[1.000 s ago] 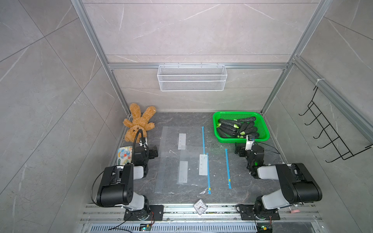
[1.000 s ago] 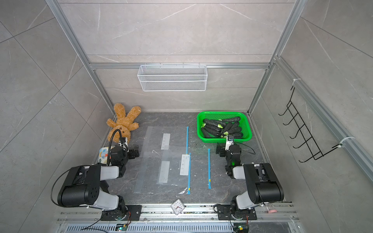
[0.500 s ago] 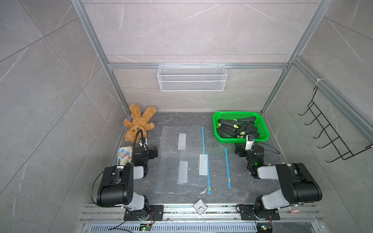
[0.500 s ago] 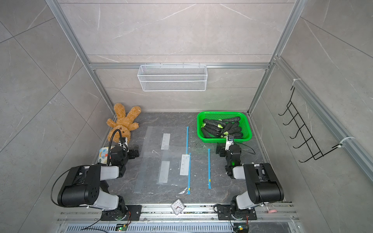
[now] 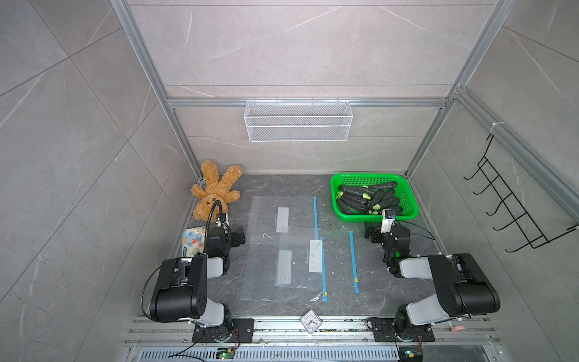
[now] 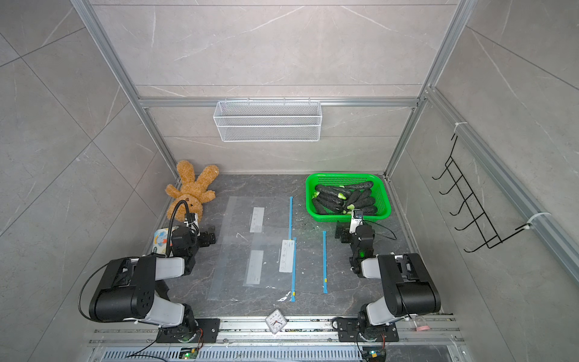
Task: Place the eggplant in a zip-top bag and seal the zipper
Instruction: Move the zipper food storage bag to the center of the board.
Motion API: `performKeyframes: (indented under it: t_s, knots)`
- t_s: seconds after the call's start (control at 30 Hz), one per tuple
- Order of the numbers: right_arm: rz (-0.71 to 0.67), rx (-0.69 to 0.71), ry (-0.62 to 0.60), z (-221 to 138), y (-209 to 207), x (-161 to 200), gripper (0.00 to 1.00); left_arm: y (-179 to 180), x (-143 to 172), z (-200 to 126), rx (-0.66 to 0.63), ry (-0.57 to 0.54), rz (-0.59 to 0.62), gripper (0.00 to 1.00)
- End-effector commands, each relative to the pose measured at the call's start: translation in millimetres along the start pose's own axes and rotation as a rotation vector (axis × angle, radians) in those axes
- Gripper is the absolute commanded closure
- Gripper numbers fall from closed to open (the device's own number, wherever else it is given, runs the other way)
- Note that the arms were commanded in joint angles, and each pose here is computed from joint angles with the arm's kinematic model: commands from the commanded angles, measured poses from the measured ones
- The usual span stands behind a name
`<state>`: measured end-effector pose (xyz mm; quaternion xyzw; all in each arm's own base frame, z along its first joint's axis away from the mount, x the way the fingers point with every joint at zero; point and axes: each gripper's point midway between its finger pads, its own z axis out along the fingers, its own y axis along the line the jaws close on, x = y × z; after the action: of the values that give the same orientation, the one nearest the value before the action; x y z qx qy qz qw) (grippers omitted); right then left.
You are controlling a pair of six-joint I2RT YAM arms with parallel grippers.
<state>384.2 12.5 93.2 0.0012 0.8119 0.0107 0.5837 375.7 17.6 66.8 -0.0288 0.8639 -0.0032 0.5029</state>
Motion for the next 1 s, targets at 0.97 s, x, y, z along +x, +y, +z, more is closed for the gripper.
performKeyframes:
  t_s: [0.97]
  knots:
    - [0.332, -0.181, 0.483, -105, 37, -118, 0.0, -226, -86, -165, -0.045, 0.341, -0.14, 0.0]
